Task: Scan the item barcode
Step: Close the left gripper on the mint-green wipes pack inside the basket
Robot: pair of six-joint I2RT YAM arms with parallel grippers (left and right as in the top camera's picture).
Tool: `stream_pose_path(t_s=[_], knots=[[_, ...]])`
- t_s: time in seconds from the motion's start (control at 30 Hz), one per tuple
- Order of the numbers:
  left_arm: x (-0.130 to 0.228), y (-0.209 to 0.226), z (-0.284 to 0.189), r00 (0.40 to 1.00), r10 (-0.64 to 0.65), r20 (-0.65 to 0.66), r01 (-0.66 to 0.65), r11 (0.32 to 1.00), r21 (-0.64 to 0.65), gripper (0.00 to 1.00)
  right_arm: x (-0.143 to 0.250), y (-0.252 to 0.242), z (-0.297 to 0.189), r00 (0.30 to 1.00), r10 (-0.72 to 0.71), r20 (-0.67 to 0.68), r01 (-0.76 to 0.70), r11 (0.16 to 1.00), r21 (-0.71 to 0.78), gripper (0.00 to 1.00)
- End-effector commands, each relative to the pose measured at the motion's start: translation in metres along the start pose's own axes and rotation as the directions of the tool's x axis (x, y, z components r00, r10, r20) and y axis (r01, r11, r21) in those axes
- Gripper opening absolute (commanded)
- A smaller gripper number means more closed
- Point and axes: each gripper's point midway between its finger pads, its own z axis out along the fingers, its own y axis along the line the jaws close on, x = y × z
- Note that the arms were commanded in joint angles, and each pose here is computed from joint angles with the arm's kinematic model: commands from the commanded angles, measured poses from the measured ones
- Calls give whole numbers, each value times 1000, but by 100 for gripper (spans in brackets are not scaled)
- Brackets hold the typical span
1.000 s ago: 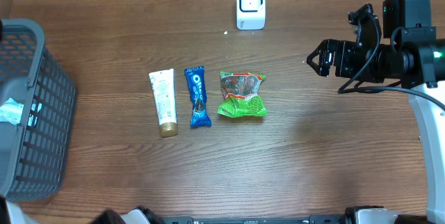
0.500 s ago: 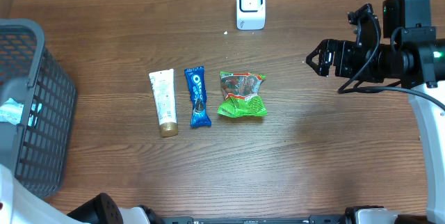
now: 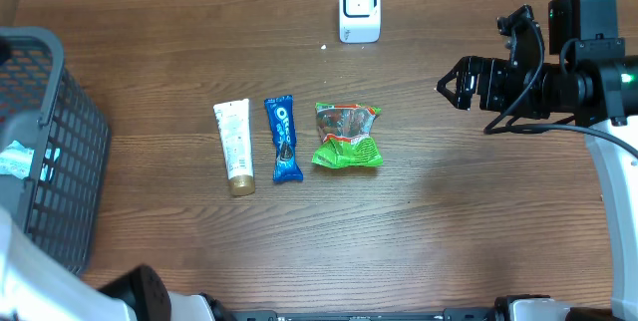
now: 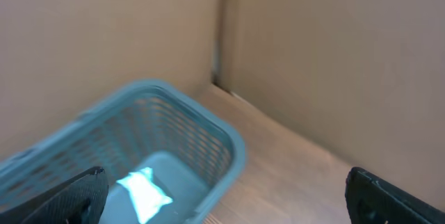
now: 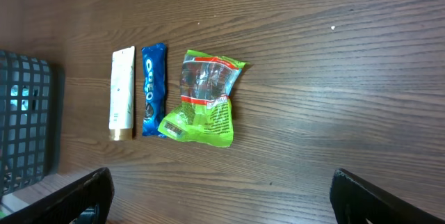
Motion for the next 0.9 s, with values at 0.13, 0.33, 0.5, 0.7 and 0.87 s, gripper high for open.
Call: stream_pose_path(t_s=[0.13, 0.33, 0.5, 0.7, 0.87], knots=[[63, -8, 96, 950, -87, -300, 77, 996, -45, 89, -5, 7, -4, 1000, -14, 17, 15, 1000, -20, 100], [104, 37, 133, 884, -325, -337, 174, 896, -409, 91, -4, 7, -4, 1000, -13, 16, 13, 1000, -20, 100], [122, 46, 158, 857, -374, -354, 178, 860, -479, 92, -3, 7, -4, 1000, -12, 13, 12, 1000, -20, 100], [134, 73, 174, 796, -498, -345, 275, 805, -526, 95, 0, 6, -4, 1000, -7, 1, 7, 1000, -18, 100], [143, 124, 180, 764, -544, -346, 276, 761, -587, 94, -1, 6, -4, 1000, -8, 3, 8, 1000, -18, 100]])
